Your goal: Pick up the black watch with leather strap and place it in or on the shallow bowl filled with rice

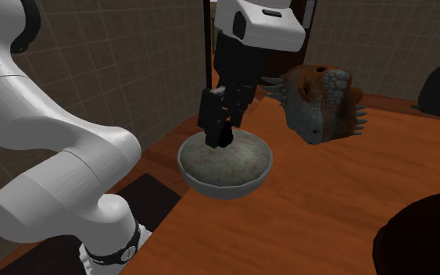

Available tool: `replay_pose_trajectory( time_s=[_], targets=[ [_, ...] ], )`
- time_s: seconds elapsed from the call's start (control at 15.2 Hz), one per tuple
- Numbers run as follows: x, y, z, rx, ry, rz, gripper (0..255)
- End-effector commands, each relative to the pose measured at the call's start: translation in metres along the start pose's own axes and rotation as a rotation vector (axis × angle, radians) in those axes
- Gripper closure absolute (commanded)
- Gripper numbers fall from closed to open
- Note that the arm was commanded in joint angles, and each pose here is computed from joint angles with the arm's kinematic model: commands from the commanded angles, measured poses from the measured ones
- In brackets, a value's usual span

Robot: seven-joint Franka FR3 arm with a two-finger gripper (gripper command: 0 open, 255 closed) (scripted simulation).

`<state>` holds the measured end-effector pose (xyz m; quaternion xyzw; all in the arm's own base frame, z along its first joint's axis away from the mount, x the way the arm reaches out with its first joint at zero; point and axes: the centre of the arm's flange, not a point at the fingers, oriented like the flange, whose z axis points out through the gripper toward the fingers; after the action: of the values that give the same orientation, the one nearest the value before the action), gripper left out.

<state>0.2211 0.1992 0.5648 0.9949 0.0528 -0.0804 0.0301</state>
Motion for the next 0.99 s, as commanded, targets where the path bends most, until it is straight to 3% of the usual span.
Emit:
replay_pose_trajectory(
  time_s=[0.0,0.2,0.46,0.92],
  targets=[
    [0.0,0.0,0.0,0.0,0.0,0.0,0],
    [0.0,0.0,0.0,0.0,0.0,0.0,0],
    [0.0,0.0,-0.05,0.0,0.0,0.0,0],
    [0.0,0.0,-0.05,0.0,0.0,0.0,0]
  ],
)
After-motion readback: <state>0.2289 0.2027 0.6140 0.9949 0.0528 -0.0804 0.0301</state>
